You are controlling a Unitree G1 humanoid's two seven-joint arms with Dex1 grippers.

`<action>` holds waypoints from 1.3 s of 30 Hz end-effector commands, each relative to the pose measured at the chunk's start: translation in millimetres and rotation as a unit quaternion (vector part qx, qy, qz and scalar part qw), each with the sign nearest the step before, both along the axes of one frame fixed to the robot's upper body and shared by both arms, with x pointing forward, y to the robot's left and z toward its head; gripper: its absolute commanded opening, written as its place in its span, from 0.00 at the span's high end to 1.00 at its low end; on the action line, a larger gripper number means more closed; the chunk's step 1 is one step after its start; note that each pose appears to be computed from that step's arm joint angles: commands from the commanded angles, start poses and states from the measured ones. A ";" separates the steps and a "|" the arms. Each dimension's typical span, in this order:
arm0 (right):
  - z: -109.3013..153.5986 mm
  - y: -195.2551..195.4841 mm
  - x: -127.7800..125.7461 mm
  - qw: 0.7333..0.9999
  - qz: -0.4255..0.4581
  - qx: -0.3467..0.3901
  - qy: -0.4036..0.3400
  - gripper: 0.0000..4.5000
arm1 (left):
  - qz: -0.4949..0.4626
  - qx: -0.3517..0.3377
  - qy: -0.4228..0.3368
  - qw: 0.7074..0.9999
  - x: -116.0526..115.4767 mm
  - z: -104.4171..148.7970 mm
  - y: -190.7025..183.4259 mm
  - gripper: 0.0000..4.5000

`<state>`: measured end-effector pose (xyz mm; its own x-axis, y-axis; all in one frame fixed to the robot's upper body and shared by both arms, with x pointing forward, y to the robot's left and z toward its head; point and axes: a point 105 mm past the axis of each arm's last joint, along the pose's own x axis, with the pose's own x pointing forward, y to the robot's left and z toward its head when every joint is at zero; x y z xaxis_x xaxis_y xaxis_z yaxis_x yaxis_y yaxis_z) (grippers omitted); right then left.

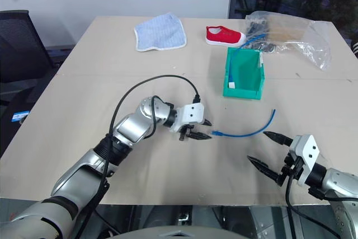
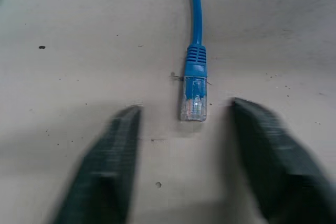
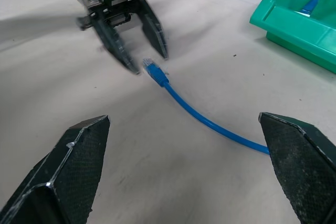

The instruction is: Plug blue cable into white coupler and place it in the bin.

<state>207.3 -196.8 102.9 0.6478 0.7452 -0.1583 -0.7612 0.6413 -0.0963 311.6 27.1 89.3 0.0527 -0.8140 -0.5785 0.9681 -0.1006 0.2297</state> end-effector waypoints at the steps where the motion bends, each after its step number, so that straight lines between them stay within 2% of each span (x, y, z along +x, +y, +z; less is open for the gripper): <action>1: 5.2 3.5 -2.6 1.000 0.003 0.004 -0.001 0.00 | -0.023 -0.005 0.011 1.000 -10.4 -2.6 -3.3 0.98; 7: 3.0 16.9 -9.1 0.995 0.007 0.069 0.066 0.00 | -0.021 -0.039 0.033 0.998 -14.9 8.2 -6.8 0.99; 11: 4.4 31.9 -16.0 0.982 0.016 0.142 0.121 0.00 | 0.003 -0.119 0.118 0.986 -19.7 37.1 -17.0 0.99; 15: 11.6 51.8 -13.8 0.954 0.027 0.246 0.169 0.00 | -0.005 -0.192 0.206 0.960 -33.2 68.8 -23.8 0.99; 17: 18.0 56.6 -8.0 0.944 0.028 0.279 0.174 0.00 | -0.009 -0.209 0.232 0.950 -38.2 77.6 -24.5 0.99; 20: 44.6 63.6 9.6 0.923 0.038 0.354 0.147 0.00 | -0.020 -0.222 0.268 0.937 -45.9 85.9 -22.4 0.99; 22: 57.3 67.3 12.7 0.910 0.056 0.385 0.143 0.00 | -0.019 -0.223 0.276 0.935 -47.5 86.9 -21.5 0.99; 26: 71.2 77.1 10.7 0.899 0.097 0.400 0.148 0.00 | -0.015 -0.228 0.288 0.930 -47.9 88.8 -21.0 0.99; 27: 73.5 78.0 10.1 0.896 0.103 0.405 0.150 0.13 | -0.015 -0.227 0.288 0.930 -47.8 88.4 -20.9 1.00; 29: 75.0 80.0 6.7 0.895 0.116 0.400 0.157 0.29 | -0.013 -0.226 0.289 0.930 -47.3 87.7 -20.9 1.00; 34: 77.4 78.2 6.1 0.892 0.116 0.405 0.160 0.86 | -0.011 -0.228 0.291 0.929 -47.2 87.8 -21.4 1.00; 35: 76.5 77.6 6.1 0.893 0.115 0.403 0.162 0.95 | -0.010 -0.230 0.292 0.928 -47.0 87.9 -21.5 1.00; 36: 75.0 77.4 5.9 0.895 0.114 0.399 0.164 0.99 | -0.009 -0.231 0.294 0.927 -46.8 88.1 -21.7 1.00; 39: 73.8 77.2 6.3 0.894 0.112 0.400 0.168 0.99 | -0.009 -0.233 0.295 0.927 -46.6 88.1 -22.0 1.00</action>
<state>222.0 -127.6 167.2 0.5402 0.7903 0.2893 -0.7470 0.2919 0.5974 261.3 6.1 170.1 -0.2016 -0.9758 -0.0849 0.9230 -0.1602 -0.3499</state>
